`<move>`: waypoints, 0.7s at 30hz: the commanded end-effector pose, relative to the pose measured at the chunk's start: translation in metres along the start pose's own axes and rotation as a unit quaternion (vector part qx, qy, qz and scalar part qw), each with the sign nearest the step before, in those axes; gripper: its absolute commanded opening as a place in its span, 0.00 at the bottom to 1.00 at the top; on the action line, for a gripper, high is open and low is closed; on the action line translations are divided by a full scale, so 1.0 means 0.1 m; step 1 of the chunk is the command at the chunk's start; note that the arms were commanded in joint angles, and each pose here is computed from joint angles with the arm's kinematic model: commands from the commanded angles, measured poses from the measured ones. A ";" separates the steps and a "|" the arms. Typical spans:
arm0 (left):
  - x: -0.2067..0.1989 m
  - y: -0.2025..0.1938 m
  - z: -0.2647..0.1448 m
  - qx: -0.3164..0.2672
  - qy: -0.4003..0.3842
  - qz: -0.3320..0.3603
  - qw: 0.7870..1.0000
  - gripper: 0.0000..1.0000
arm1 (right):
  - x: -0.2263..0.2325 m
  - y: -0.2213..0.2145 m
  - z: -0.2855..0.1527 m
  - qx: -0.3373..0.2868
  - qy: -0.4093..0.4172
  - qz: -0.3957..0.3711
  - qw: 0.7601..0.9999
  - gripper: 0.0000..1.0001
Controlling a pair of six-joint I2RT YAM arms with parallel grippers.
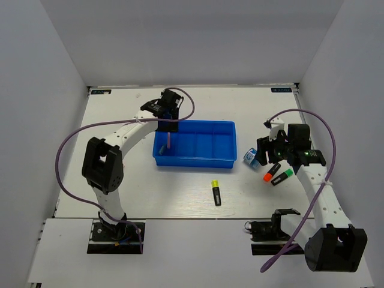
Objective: Sort the stationery into containers
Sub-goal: Place the stationery in the storage box, then pick up the stationery from the center of the board.
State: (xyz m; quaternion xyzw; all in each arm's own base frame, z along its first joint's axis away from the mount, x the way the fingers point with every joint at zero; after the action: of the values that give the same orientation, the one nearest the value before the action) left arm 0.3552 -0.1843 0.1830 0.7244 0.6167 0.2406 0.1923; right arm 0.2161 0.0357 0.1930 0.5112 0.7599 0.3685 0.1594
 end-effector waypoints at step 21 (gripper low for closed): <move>1.17 -1.18 -1.11 -0.050 0.044 -0.108 0.992 1.00 | -0.23 -0.04 0.49 0.104 0.041 -0.067 0.991 0.90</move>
State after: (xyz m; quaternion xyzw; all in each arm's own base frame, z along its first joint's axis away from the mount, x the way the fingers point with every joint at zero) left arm 0.2342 -0.0777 0.2328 0.6524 0.6570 0.2766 0.2575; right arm 0.2393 0.0285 0.1348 0.4848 0.8298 0.2649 0.0791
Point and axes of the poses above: each gripper's point midway between its finger pads, its own z axis out along the fingers, its own x axis along the line the jaws close on, y = z × x, the point moved 7 cm from there along -z, back along the fingers, and after that the axes turned 5 degrees about z, right-handed, at the moved point
